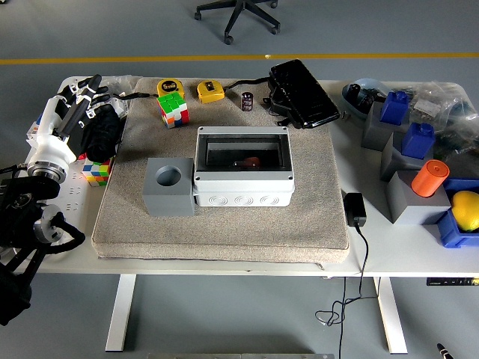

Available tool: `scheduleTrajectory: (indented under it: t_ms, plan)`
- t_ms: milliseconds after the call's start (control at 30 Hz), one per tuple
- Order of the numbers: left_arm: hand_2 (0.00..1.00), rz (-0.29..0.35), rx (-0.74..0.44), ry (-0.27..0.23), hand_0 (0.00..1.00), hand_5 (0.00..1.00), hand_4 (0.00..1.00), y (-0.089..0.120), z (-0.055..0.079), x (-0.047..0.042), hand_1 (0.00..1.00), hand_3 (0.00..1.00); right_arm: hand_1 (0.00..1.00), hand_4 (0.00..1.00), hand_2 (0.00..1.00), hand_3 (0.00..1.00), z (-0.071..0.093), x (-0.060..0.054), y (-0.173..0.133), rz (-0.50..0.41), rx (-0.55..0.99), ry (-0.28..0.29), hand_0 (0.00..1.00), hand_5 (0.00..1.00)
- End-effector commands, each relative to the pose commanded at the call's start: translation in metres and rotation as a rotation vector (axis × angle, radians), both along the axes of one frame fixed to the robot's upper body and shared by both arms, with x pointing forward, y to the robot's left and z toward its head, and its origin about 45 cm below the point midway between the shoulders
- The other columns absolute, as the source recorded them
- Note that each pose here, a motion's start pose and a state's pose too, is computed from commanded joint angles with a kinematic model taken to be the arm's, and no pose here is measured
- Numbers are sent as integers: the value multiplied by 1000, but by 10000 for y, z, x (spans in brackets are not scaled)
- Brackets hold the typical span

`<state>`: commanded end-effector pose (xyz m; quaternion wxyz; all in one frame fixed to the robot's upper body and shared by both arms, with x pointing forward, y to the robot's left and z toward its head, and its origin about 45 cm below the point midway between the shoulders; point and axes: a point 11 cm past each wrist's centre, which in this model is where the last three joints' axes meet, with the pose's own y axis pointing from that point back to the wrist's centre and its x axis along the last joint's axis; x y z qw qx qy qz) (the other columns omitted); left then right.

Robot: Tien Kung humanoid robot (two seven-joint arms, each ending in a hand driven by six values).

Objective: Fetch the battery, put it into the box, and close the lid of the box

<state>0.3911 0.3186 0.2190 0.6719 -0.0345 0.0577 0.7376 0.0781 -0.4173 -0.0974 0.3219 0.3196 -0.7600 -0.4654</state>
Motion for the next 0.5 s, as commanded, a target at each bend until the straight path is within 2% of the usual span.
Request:
scheduleTrajectory:
  t_ms: [500]
  plan:
    - [605, 7, -6, -5, 614, 507, 966, 28, 23, 4, 662, 638, 605, 987, 598, 553, 6, -2, -18, 4, -2, 4, 593, 582]
